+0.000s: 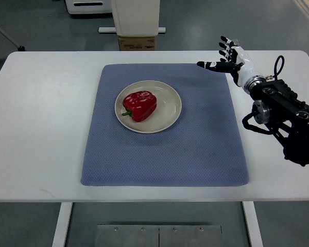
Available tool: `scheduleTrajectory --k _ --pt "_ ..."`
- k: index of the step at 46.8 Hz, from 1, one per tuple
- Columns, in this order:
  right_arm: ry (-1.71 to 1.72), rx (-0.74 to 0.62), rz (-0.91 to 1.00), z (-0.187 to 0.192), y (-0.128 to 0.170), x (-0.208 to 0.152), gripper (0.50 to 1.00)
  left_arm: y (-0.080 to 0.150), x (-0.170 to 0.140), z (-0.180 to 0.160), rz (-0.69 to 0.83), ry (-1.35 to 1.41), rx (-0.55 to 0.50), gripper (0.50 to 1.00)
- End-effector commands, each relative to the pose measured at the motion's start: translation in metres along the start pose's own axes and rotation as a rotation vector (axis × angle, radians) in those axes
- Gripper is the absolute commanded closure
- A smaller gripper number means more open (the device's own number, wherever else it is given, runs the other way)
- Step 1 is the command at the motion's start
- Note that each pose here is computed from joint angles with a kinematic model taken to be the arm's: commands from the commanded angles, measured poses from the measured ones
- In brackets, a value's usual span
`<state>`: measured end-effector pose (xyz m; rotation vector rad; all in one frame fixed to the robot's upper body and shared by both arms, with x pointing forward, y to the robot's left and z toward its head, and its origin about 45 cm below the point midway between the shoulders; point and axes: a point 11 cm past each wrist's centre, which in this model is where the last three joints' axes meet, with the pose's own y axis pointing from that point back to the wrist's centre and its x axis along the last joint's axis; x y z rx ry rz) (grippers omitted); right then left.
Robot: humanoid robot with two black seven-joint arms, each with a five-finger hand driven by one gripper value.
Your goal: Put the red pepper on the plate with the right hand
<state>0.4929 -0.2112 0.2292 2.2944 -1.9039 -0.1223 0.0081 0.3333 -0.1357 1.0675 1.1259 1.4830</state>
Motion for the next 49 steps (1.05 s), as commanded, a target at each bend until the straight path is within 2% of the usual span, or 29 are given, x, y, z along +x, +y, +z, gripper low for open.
scheduleTrajectory --k 1,15,49 --pt "-0.04 -0.016 0.014 0.003 0.001 0.002 0.505 0.0 0.0 0.0 0.0 0.0 0.0 0.5" --pt "-0.161 -0.013 0.043 0.005 0.0 -0.001 0.5 0.0 0.0 0.0 0.0 0.0 0.0 0.5" --pt "-0.196 -0.048 0.023 0.025 0.004 -0.018 0.5 0.0 0.0 0.0 0.0 0.0 0.0 0.5"
